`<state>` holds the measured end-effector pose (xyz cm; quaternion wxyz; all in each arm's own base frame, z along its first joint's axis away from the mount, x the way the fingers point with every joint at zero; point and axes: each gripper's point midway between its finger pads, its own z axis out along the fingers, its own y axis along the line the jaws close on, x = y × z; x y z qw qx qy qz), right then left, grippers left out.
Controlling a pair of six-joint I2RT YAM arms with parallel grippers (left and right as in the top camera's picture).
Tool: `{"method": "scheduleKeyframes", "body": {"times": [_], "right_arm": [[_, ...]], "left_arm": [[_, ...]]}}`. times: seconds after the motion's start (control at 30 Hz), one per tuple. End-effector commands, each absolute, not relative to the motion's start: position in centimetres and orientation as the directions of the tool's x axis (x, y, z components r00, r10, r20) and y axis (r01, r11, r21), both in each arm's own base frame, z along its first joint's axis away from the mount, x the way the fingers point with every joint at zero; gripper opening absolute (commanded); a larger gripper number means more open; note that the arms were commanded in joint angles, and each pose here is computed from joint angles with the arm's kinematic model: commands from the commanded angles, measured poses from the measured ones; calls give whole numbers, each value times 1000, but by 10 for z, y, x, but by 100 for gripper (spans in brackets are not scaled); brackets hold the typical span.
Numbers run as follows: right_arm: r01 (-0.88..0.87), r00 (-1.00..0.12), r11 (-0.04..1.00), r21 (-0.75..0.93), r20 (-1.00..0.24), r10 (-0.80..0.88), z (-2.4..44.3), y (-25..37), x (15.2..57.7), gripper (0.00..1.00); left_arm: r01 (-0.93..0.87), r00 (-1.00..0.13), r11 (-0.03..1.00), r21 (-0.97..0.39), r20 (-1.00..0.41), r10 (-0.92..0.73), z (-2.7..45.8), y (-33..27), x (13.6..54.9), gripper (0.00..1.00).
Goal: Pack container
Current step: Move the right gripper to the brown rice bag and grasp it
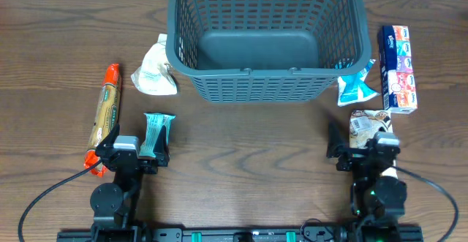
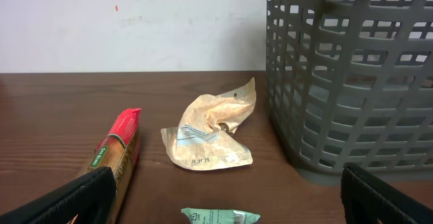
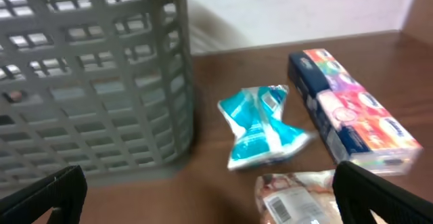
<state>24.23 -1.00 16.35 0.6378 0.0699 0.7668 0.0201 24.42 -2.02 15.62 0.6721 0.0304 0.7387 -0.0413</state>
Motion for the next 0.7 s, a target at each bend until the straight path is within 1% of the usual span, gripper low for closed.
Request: {"method": "scheduleKeyframes", "body": {"times": [0.0, 0.17, 0.27, 0.33, 0.43, 0.47, 0.57, 0.67], "right_arm": [[107, -185, 992, 62, -979, 81, 209, -19, 242, 99], [159, -363, 987, 12, -929, 70, 244, -33, 244, 99], [183, -484, 983, -3, -871, 87, 260, -40, 243, 99], [172, -570, 985, -35, -818, 70, 267, -42, 241, 99], [126, -712, 988, -85, -702, 30, 274, -42, 233, 99], [113, -743, 989, -93, -669, 22, 274, -42, 230, 99], [53, -858, 992, -114, -513, -13, 273, -41, 218, 99], [1, -935, 991, -137, -351, -48, 268, -43, 207, 99]], "left_arm": [[102, -141, 995, -17, -990, -3, 140, -21, 243, 99], [101, -141, 995, -17, -990, -2, 140, -21, 243, 99], [98, -141, 995, -16, -990, -2, 140, -20, 244, 99], [94, -141, 995, -16, -990, -2, 140, -19, 244, 99], [94, -141, 995, -16, -990, -2, 140, -19, 244, 99], [94, -141, 995, -16, -990, -2, 140, -19, 244, 99], [94, -141, 995, -16, -990, -2, 140, -19, 244, 99], [94, -141, 995, -16, -990, -2, 140, -19, 244, 99]]}}
